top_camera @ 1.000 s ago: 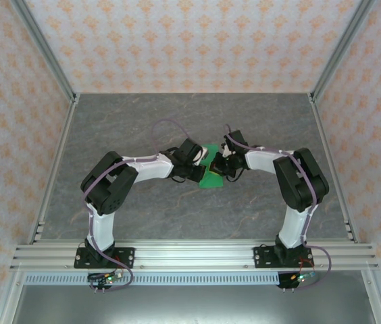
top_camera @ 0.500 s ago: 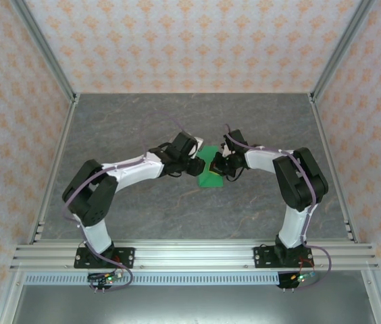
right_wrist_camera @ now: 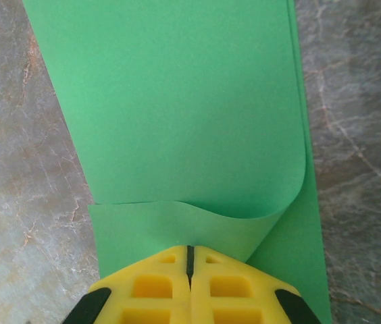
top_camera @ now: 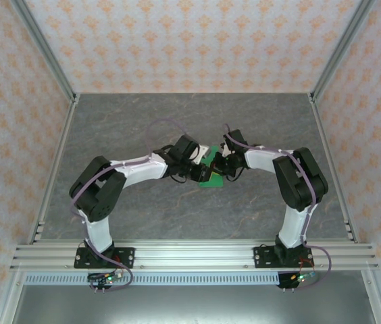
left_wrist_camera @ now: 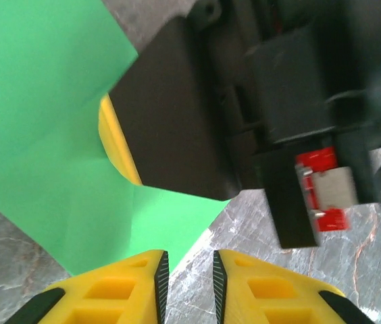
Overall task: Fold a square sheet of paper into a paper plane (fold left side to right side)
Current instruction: Fold the triangle a second time at the center of the table.
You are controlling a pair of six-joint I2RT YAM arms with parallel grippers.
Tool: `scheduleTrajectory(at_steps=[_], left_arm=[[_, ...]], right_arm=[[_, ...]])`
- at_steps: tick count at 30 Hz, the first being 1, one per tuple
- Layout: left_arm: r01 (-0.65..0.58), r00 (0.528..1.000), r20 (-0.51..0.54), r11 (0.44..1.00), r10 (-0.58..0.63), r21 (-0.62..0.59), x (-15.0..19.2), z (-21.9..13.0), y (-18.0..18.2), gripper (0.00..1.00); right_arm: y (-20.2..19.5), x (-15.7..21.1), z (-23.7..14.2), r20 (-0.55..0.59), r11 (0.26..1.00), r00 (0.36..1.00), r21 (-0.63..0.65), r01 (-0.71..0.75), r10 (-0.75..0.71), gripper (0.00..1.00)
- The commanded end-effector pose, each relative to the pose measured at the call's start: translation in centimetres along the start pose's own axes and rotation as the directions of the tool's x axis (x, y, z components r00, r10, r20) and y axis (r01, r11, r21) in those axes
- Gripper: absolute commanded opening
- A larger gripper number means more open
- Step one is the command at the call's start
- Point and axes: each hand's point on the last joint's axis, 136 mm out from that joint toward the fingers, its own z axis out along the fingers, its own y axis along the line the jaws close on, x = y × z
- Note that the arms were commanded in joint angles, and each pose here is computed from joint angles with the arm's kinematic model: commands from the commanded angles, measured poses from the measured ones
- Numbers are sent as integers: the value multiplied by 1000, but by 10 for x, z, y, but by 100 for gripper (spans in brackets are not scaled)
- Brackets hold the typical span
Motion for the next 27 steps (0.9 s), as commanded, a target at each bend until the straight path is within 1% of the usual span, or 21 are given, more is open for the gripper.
scheduleTrajectory(at_steps=[1, 5, 11, 12, 16, 23, 27], left_arm=[[19, 1000, -24, 998, -17, 56, 4, 7, -4, 27], [33, 998, -56, 998, -30, 46, 14, 16, 3, 26], [36, 997, -66, 999, -37, -11, 21, 17, 15, 25], [46, 995, -92, 998, -49, -30, 30, 25, 23, 24], [53, 992, -112, 997, -59, -60, 39, 28, 32, 24], [53, 990, -126, 992, -67, -111, 48, 29, 43, 23], [51, 989, -127, 989, -69, -137, 51, 26, 48, 20]], right_arm=[[-27, 11, 9, -36, 993, 999, 115, -21, 25, 5], [-28, 11, 8, -37, 993, 999, 117, -20, 25, 5], [-28, 11, 9, -38, 993, 999, 120, -20, 25, 5], [-29, 12, 8, -39, 992, 999, 123, -20, 25, 5], [-31, 12, 8, -43, 991, 999, 132, -18, 24, 5], [-32, 13, 8, -44, 990, 999, 137, -17, 24, 5], [-33, 13, 8, -45, 989, 999, 144, -17, 24, 5]])
